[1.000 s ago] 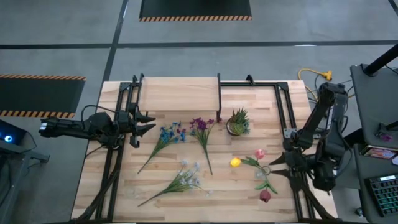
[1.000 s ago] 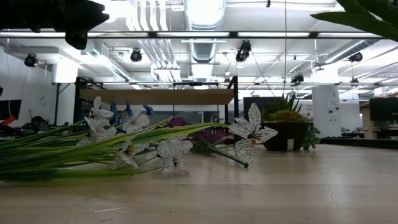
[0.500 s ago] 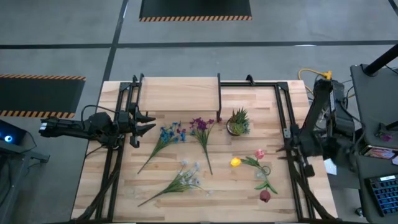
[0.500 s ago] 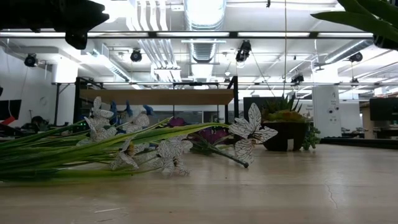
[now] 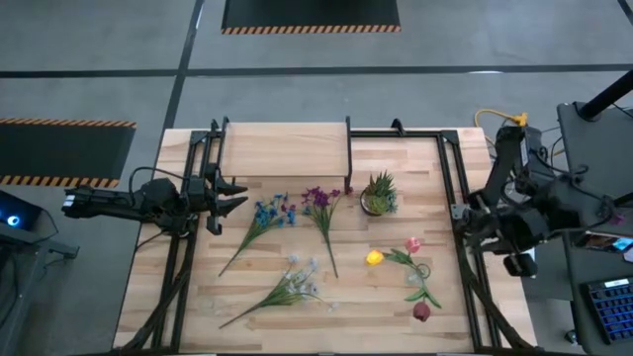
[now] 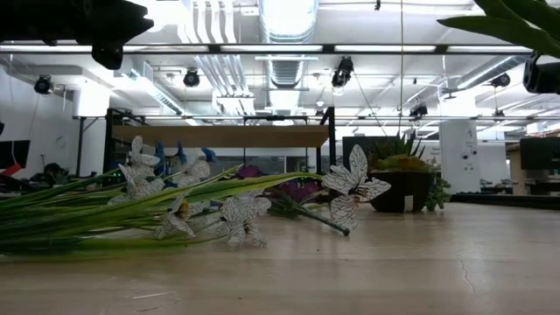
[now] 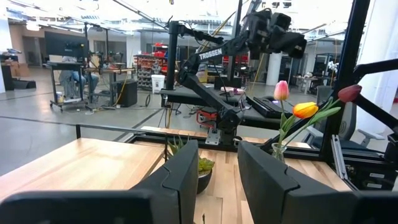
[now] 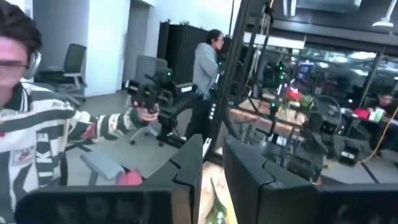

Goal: Pick and place flowers into a vace then onto a shelf
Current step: Put the blue flowers into the left transparent vase

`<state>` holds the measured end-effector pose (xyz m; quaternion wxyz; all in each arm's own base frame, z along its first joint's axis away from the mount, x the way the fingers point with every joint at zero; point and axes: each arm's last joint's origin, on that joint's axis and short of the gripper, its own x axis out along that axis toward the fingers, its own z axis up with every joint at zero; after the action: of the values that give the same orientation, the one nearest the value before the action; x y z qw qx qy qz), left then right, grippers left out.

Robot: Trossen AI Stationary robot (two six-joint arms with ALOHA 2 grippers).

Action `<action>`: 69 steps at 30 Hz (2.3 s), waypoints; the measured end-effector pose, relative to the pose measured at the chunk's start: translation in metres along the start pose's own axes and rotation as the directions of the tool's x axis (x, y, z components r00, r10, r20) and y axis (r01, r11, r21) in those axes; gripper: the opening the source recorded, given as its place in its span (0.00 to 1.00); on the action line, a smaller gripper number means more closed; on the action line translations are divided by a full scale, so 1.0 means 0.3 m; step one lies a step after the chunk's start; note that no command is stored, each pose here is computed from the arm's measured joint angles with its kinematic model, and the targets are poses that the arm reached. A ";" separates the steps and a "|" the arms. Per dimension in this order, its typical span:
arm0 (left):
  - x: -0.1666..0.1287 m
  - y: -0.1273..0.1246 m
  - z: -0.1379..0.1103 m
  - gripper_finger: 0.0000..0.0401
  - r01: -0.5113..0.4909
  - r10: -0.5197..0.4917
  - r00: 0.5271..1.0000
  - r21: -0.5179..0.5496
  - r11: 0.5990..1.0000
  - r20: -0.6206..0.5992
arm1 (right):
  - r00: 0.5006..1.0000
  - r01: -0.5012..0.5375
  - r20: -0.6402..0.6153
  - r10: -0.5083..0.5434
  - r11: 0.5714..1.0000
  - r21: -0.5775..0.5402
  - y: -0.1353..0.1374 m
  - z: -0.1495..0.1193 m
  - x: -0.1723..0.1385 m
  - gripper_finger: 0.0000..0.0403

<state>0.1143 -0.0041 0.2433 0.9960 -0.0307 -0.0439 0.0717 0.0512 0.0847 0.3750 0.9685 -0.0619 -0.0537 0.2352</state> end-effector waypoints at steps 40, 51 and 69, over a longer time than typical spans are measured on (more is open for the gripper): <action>0.000 0.000 0.000 0.24 0.000 0.000 1.000 0.011 1.000 -0.001 | 0.940 0.301 -0.132 -0.315 0.947 -0.113 -0.297 -0.131 0.096 0.13; 0.002 0.001 -0.026 0.24 -0.001 0.002 1.000 0.017 1.000 -0.022 | 0.938 0.338 -0.086 -0.336 0.941 0.017 -0.284 -0.363 0.080 0.13; 0.002 0.001 -0.029 0.24 -0.001 0.001 1.000 0.017 1.000 -0.024 | 0.934 0.353 0.033 -0.356 0.933 0.073 -0.226 -0.611 0.010 0.13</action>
<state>0.1155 -0.0043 0.2347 0.9966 -0.0233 -0.0313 0.0722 0.1086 0.0090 0.2041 0.9951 -0.0138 -0.0781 0.0594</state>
